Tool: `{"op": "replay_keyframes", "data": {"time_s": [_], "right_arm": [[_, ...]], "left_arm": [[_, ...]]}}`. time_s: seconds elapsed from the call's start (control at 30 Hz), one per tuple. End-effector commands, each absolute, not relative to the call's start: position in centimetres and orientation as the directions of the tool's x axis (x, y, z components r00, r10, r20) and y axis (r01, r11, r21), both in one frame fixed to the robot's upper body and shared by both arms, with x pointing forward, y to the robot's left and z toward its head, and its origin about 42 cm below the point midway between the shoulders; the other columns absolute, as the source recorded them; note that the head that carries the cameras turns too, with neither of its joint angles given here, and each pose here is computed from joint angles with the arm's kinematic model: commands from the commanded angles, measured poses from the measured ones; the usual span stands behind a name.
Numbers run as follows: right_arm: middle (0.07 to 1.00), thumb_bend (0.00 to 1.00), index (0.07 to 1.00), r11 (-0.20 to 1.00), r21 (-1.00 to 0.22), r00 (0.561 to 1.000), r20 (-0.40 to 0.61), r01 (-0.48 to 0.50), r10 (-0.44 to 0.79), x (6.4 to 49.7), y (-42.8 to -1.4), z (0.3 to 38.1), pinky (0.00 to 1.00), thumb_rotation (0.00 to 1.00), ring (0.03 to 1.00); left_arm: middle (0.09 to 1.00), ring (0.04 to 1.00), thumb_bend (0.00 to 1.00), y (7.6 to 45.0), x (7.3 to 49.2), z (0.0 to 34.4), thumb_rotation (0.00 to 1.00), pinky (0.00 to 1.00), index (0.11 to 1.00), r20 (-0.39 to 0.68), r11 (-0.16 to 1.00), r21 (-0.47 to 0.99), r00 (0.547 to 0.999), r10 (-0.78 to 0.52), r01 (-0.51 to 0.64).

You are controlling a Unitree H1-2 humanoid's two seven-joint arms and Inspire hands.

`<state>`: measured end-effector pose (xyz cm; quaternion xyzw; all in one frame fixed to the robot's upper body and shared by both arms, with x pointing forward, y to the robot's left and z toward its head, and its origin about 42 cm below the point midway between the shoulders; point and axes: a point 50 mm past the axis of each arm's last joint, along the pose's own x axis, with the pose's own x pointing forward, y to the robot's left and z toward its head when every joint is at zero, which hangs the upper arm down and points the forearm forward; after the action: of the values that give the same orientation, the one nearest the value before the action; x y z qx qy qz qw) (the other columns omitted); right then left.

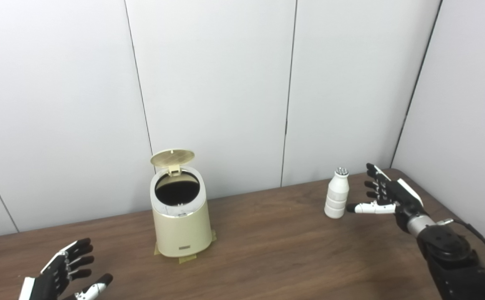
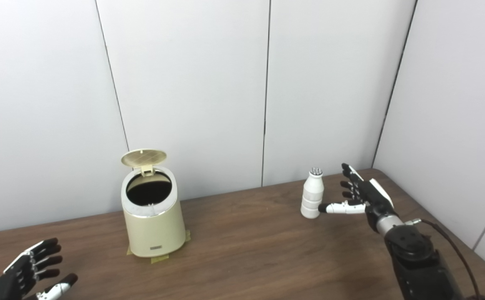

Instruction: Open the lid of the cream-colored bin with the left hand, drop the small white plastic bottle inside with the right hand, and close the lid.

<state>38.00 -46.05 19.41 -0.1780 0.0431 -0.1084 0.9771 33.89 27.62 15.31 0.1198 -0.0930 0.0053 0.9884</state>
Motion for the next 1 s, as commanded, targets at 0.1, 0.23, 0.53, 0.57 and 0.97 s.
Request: {"op": "replay_keyframes", "data": {"time_s": [0.1, 0.23, 0.53, 0.57, 0.97], "right_arm": [[0.986, 0.79, 1.000, 0.906, -0.357, 0.974, 0.072, 0.227, -0.215, 38.8, -46.3, 20.7, 0.91, 0.15, 0.937], [0.955, 0.81, 0.973, 0.916, -0.333, 0.975, 0.085, 0.222, -0.206, 39.2, -45.9, 19.9, 0.87, 0.13, 0.897], [0.932, 0.84, 0.948, 0.913, -0.337, 0.973, 0.074, 0.230, -0.218, 40.2, -45.0, 18.9, 0.83, 0.14, 0.869], [0.929, 0.85, 0.941, 0.913, -0.335, 0.973, 0.073, 0.232, -0.221, 40.3, -44.9, 18.8, 0.83, 0.14, 0.866], [0.925, 0.84, 0.940, 0.920, -0.307, 0.970, 0.069, 0.245, -0.235, 41.5, -43.6, 17.7, 0.82, 0.12, 0.869]], "left_arm": [[0.787, 0.748, 0.65, 27.6, 34.6, 18.1, 0.00, 0.68, 0.808, 0.277, 0.971, 0.235, 0.960, -0.029, -0.039], [0.792, 0.753, 0.64, 27.7, 34.6, 18.1, 0.00, 0.69, 0.812, 0.274, 0.970, 0.239, 0.961, -0.033, -0.035], [0.797, 0.757, 0.63, 27.6, 34.5, 18.1, 0.00, 0.69, 0.814, 0.270, 0.968, 0.250, 0.962, -0.037, -0.033], [0.794, 0.753, 0.63, 27.6, 34.5, 18.1, 0.00, 0.69, 0.813, 0.270, 0.968, 0.251, 0.962, -0.038, -0.032], [0.790, 0.745, 0.64, 27.6, 34.4, 18.1, 0.00, 0.69, 0.805, 0.273, 0.967, 0.251, 0.961, -0.042, -0.029]]}}
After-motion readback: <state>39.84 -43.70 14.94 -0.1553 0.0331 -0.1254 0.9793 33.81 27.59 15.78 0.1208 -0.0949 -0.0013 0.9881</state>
